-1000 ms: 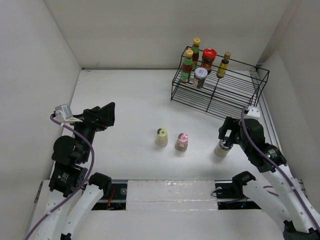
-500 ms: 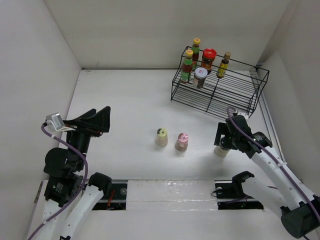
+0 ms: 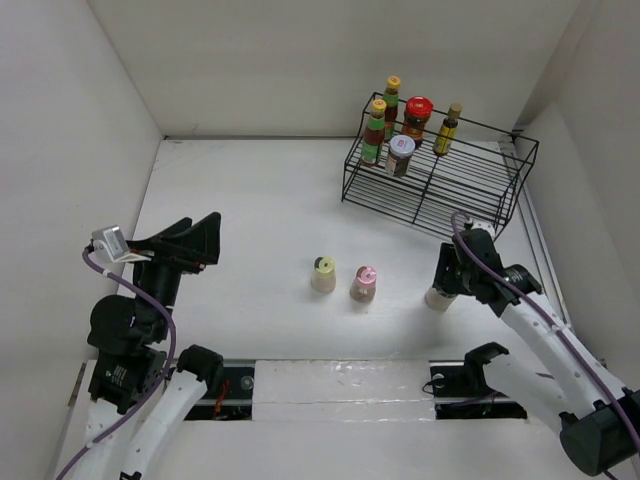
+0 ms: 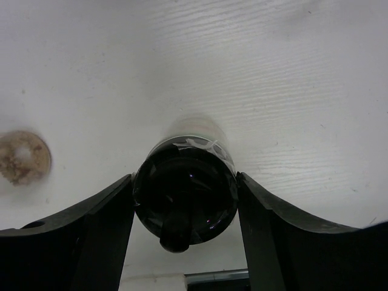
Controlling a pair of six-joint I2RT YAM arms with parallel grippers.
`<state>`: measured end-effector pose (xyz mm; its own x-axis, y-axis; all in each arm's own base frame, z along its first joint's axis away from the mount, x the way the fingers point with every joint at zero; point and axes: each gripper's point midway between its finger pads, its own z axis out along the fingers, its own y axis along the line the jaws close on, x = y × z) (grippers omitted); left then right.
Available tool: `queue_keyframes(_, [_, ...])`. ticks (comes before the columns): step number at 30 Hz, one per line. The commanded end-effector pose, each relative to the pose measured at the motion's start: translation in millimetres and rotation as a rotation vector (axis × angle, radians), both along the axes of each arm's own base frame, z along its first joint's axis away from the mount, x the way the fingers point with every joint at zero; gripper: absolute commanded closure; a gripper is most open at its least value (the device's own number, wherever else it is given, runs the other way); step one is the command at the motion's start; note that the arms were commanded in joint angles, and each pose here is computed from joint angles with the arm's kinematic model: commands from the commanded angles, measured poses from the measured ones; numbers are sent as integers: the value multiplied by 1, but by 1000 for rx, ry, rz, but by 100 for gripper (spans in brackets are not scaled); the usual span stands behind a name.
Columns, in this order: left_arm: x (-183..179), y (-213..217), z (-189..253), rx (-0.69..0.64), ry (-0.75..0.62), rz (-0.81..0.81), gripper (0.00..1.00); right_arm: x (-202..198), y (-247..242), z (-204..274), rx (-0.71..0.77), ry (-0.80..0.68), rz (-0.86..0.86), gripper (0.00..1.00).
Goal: Organize the condiment bottles
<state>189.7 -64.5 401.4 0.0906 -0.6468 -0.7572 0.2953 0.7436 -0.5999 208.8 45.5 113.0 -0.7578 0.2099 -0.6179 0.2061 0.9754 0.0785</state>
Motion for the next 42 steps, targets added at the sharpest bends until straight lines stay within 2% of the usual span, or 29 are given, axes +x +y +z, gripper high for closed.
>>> queue_keyframes(1, [-4, 1, 21, -18, -52, -4, 13, 29, 22, 78, 50, -242, 80, 43])
queue_keyframes(2, [-4, 1, 21, -18, -52, -4, 13, 40, 27, 124, 67, -341, 91, 43])
queue_keyframes(4, [-2, 0, 16, -6, -45, -1, 13, 60, 31, 160, -16, -386, 176, 42])
queue_keyframes(5, [1, 1, 15, -4, -36, 7, 13, 70, 36, 211, -12, -481, 209, 41])
queue_keyframes(7, [2, 3, 15, -8, -34, 19, 13, 94, 38, 222, -107, -458, 240, 40])
queue_keyframes(9, [2, 5, 14, -1, -34, 30, 13, 114, 35, 250, -131, -531, 233, 40])
queue_keyframes(12, [2, 5, 14, -1, -34, 30, 13, 152, 28, 266, -138, -603, 227, 40])
queue_keyframes(16, [5, 3, 13, 2, -26, 30, 13, 190, 18, 274, -123, -625, 265, 40])
queue_keyframes(17, [5, 3, 13, 2, -26, 30, 13, 203, 16, 264, -134, -596, 277, 40])
queue_keyframes(21, [8, 2, 11, 6, -18, 30, 13, 228, 8, 252, -138, -553, 307, 40])
queue_keyframes(24, [8, 4, 11, 4, -17, 39, 13, 243, 7, 257, -114, -589, 324, 40])
queue_keyframes(35, [13, 0, 7, 14, 1, 30, 13, 280, 19, 232, -52, -569, 366, 40])
queue_keyframes(42, [14, 2, 7, 21, 0, 41, 13, 287, 34, 217, -37, -526, 386, 40])
